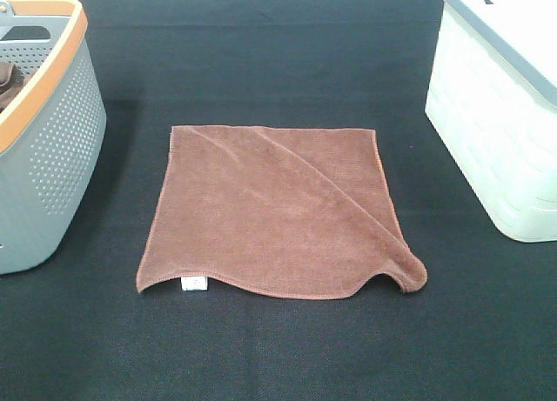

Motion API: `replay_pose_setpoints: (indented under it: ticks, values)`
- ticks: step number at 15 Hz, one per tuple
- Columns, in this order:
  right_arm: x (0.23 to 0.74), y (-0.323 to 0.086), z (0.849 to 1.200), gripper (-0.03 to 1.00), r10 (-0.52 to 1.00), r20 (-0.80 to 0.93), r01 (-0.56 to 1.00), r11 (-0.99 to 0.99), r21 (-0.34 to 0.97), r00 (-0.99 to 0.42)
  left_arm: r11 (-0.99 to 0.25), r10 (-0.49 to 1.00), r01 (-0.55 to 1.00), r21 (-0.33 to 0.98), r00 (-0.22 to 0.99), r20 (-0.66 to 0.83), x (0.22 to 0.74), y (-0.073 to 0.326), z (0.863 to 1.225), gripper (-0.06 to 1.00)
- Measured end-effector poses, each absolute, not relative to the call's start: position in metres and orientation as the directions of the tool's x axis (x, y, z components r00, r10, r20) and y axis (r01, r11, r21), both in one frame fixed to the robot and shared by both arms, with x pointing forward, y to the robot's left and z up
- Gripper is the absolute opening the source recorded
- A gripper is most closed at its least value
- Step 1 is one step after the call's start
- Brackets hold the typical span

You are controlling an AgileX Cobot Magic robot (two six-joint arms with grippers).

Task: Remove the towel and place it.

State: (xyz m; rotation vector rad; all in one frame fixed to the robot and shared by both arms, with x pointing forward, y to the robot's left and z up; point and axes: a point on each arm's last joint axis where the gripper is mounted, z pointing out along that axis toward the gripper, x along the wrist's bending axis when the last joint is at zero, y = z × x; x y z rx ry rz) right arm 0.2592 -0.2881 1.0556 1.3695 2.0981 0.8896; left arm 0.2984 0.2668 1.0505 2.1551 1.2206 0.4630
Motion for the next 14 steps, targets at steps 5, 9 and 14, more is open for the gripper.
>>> replay_pose_setpoints:
  ticks: [5,9,14]
  values:
    - [0.251,-0.285,1.054,0.77,0.899,-0.038,0.523,0.288,0.802,-0.436,-0.477,0.771,0.569,0.670,0.637,0.008,0.283,0.265,1.046,0.64]
    - [0.252,-0.284,1.054,0.77,0.897,-0.032,0.515,0.282,0.810,-0.441,-0.482,0.764,0.564,0.671,0.645,0.005,0.282,0.264,1.046,0.64]
    - [0.252,-0.284,1.054,0.77,0.897,-0.030,0.514,0.281,0.810,-0.441,-0.482,0.764,0.565,0.670,0.645,0.006,0.282,0.264,1.046,0.64]
